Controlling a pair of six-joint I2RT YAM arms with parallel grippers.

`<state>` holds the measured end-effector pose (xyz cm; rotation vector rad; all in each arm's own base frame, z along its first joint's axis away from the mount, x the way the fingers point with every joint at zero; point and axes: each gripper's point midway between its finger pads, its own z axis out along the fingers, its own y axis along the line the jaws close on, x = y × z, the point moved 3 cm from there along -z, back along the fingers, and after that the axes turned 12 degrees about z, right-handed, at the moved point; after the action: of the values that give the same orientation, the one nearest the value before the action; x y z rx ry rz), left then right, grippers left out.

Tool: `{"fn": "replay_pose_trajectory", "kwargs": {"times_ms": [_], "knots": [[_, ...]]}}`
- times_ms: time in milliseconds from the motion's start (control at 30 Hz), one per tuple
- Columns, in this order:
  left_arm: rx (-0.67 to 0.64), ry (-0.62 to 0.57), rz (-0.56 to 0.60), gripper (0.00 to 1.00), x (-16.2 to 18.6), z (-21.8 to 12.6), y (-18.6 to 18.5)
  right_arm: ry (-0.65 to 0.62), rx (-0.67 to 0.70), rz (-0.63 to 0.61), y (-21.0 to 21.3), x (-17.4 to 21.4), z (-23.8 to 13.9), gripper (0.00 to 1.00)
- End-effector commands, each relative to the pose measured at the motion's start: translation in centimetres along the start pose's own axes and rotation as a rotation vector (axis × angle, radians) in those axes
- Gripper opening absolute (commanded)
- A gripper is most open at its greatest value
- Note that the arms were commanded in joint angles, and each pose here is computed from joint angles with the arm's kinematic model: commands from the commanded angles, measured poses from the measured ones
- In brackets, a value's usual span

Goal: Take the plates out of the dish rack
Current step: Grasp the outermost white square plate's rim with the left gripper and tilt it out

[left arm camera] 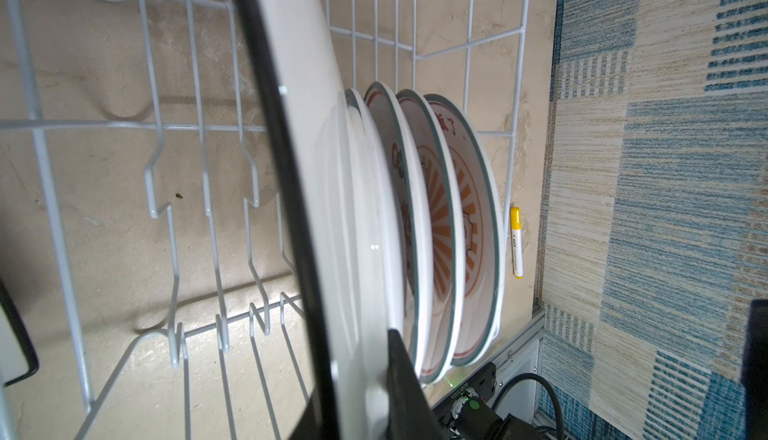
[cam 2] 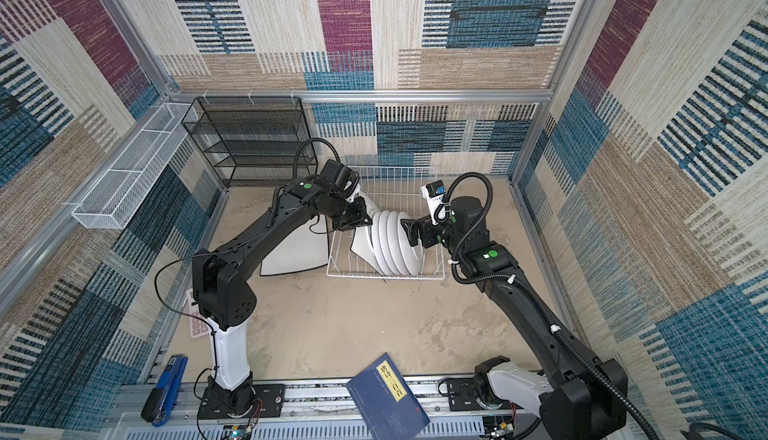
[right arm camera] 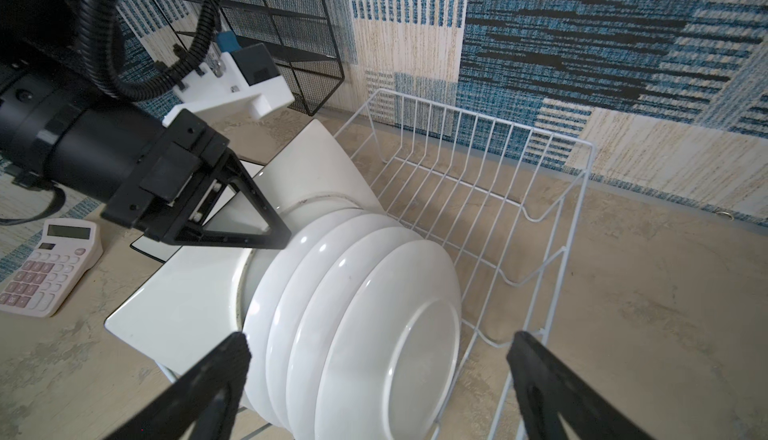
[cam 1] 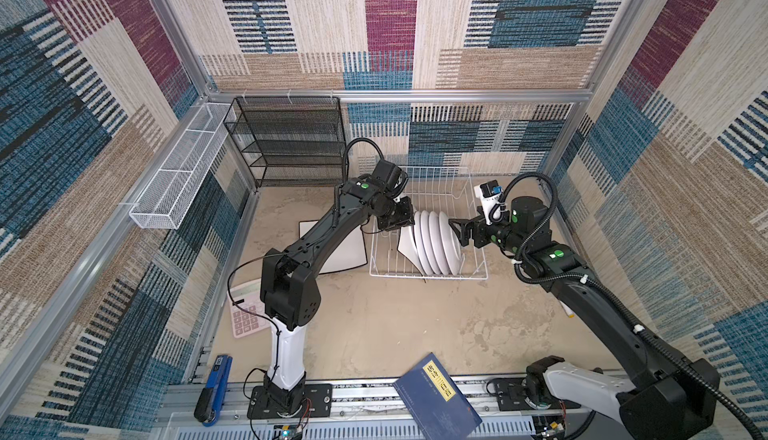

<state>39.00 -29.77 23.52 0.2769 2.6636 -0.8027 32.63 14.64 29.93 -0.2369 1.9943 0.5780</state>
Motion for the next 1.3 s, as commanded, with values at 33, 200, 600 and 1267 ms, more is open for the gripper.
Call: {"fn": "replay_pose_trajectory", "kwargs": {"times_ms": [33,200,600,1267], "knots": [[0.027,-0.044,-0.021,0.00,-0.6,-1.4,-0.9,-0.050,-0.003,-0.008,0.2,-1.3,-0.3,0.99],[0.040,-0.077,-0.007,0.00,-1.1,-2.7,-1.6,-0.061,0.001,-0.007,0.3,-1.6,-0.4,0.99],[0.071,-0.121,0.014,0.00,-1.8,-4.9,-2.8,-0.081,0.003,0.000,0.4,-2.3,-0.8,0.99],[-0.008,-0.184,0.131,0.00,-1.9,-8.5,-2.8,-0.115,-0.012,0.029,0.7,-3.3,-0.7,0.99]]}}
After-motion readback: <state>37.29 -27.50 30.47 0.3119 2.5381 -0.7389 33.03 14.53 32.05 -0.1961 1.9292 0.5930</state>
